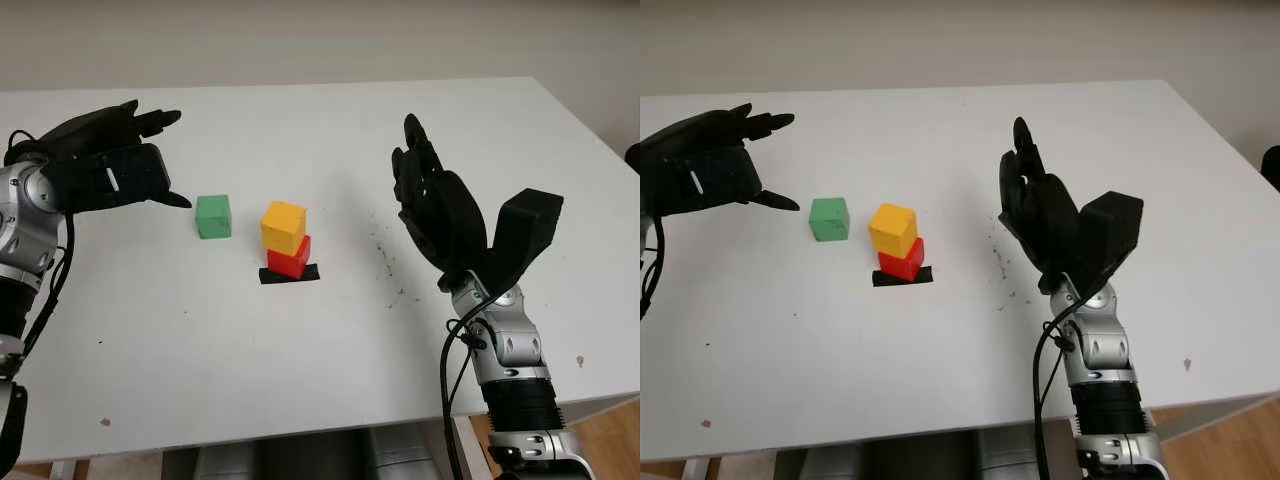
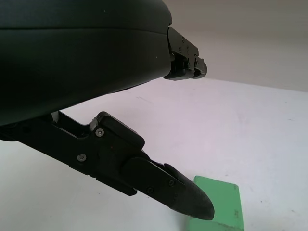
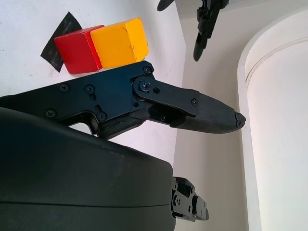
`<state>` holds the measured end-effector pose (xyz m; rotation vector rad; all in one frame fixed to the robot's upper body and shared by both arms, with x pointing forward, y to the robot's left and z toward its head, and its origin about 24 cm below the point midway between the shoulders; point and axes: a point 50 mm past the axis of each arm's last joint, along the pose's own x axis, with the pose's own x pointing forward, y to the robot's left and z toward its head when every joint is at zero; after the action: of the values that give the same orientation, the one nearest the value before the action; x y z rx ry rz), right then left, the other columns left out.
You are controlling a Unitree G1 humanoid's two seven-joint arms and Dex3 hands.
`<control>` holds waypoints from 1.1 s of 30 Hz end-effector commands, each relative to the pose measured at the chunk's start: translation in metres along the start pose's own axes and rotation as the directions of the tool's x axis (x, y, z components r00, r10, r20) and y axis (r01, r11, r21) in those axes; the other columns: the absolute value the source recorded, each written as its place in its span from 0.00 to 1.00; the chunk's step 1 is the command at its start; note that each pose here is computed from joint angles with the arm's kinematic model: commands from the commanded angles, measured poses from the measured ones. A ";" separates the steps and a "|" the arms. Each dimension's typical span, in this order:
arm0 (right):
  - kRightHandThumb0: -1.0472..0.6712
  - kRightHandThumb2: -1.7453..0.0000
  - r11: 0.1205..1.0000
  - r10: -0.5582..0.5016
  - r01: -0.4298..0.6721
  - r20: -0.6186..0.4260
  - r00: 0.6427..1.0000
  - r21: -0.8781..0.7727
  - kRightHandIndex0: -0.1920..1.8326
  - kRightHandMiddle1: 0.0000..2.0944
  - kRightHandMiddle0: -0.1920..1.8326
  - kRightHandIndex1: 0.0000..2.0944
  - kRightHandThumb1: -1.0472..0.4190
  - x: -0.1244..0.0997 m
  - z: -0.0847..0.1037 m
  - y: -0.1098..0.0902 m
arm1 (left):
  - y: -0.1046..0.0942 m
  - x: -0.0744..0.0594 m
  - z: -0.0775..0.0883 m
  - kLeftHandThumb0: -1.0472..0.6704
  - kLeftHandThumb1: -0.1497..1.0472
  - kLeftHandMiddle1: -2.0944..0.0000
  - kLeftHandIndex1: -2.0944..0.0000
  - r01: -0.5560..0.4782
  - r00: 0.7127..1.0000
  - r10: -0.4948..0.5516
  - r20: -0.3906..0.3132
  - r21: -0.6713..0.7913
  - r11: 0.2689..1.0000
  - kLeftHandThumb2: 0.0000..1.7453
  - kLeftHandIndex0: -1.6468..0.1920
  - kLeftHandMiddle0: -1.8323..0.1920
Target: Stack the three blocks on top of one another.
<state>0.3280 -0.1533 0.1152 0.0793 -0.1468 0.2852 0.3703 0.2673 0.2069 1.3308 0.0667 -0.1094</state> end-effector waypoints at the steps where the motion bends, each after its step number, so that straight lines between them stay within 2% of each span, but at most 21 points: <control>1: 0.16 0.61 1.000 0.003 -0.002 0.023 1.000 -0.008 0.00 0.00 0.00 0.00 0.00 0.002 0.006 -0.001 | 0.006 0.004 0.007 0.15 0.82 0.97 0.97 -0.018 1.000 0.017 0.020 0.007 1.000 0.03 0.77 0.97; 9: 0.17 0.60 1.000 0.000 0.000 0.020 1.000 0.000 0.00 0.00 0.00 0.00 0.00 0.001 0.005 -0.001 | -0.006 0.012 0.012 0.20 0.82 0.98 0.97 0.036 0.999 -0.038 0.028 0.087 0.996 0.03 0.77 0.97; 17: 0.17 0.60 1.000 -0.004 0.005 0.018 1.000 -0.009 0.00 0.00 0.00 0.00 0.00 0.000 0.004 -0.002 | -0.016 0.018 0.016 0.14 0.83 0.97 0.97 0.064 0.997 -0.069 0.038 0.119 0.991 0.03 0.74 0.97; 24: 0.18 0.59 1.000 -0.006 0.006 0.018 1.000 -0.002 0.00 0.00 0.00 0.00 0.00 -0.001 0.003 -0.002 | -0.024 0.019 0.020 0.15 0.83 0.97 0.98 0.116 0.992 -0.122 0.033 0.137 0.984 0.03 0.77 0.97; 33: 0.17 0.61 1.000 -0.008 0.008 0.015 1.000 0.001 0.00 0.00 0.00 0.00 0.00 -0.002 0.003 -0.002 | -0.045 0.019 0.020 0.19 0.84 0.97 0.96 0.045 0.996 -0.058 0.061 0.189 0.981 0.03 0.72 0.96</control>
<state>0.3275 -0.1541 0.1141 0.0819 -0.1439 0.2807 0.3847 0.2383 0.1740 1.5062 0.0310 -0.1926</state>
